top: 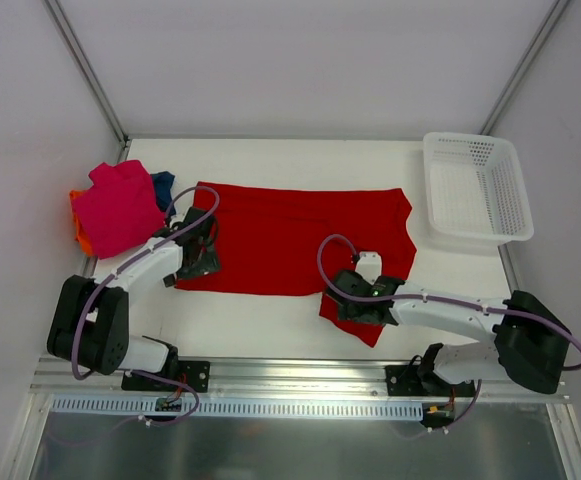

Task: Fold and stack the t-shirts
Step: Fold the tshirt

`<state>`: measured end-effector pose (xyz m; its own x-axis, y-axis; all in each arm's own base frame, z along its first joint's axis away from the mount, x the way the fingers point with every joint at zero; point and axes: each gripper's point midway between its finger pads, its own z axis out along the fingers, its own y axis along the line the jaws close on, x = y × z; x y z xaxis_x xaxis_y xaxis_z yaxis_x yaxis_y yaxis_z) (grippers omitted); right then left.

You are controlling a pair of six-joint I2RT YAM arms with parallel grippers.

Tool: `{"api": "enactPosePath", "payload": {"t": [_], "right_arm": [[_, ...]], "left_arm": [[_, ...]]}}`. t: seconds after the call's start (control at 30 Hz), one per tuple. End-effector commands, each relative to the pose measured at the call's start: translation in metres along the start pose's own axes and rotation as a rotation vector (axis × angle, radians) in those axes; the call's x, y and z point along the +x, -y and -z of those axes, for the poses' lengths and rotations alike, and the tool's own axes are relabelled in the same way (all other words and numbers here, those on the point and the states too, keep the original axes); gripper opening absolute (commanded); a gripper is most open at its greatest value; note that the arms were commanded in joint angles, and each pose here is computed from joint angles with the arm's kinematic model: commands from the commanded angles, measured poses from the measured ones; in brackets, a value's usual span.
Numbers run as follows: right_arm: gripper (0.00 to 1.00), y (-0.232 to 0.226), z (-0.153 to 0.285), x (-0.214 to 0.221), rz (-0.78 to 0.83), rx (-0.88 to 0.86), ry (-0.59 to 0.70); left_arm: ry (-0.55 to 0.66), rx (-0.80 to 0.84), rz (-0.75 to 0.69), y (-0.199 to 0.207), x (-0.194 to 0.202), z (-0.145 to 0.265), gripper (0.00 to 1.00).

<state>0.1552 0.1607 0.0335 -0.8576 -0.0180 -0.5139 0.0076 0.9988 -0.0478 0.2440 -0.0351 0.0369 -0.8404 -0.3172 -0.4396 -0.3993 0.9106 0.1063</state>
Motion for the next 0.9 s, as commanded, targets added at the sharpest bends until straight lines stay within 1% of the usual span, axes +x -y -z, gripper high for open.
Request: {"api": "enactPosePath", "payload": {"t": [0.0, 0.13, 0.2, 0.33, 0.6, 0.67, 0.8, 0.87], "right_arm": [[0.71, -0.002, -0.004, 0.003, -0.05, 0.034, 0.017], [0.72, 0.003, -0.005, 0.008, -0.047, 0.06, 0.007], [0.73, 0.014, -0.005, 0.015, -0.052, 0.092, 0.003], [0.74, 0.028, -0.007, 0.026, -0.093, 0.095, 0.0], [0.74, 0.042, -0.008, 0.049, -0.126, 0.093, -0.017], [0.74, 0.043, -0.004, 0.047, -0.124, 0.1, 0.004], [0.74, 0.042, 0.013, 0.027, -0.112, 0.114, 0.051], [0.75, 0.043, 0.015, 0.023, -0.105, 0.124, 0.062]], "left_arm": [[-0.024, 0.031, -0.002, 0.009, 0.006, -0.004, 0.9], [-0.036, 0.033, -0.01, 0.009, 0.01, -0.005, 0.89], [-0.027, 0.037, -0.007, 0.008, 0.009, -0.003, 0.88], [-0.024, 0.036, -0.012, 0.007, 0.009, -0.003, 0.88], [-0.093, 0.027, -0.029, 0.01, 0.023, -0.013, 0.88], [-0.094, 0.028, -0.032, 0.01, 0.022, -0.013, 0.88], [-0.096, 0.028, -0.033, 0.01, 0.022, -0.013, 0.87], [-0.1, 0.031, -0.036, 0.011, 0.023, -0.013, 0.87]]}}
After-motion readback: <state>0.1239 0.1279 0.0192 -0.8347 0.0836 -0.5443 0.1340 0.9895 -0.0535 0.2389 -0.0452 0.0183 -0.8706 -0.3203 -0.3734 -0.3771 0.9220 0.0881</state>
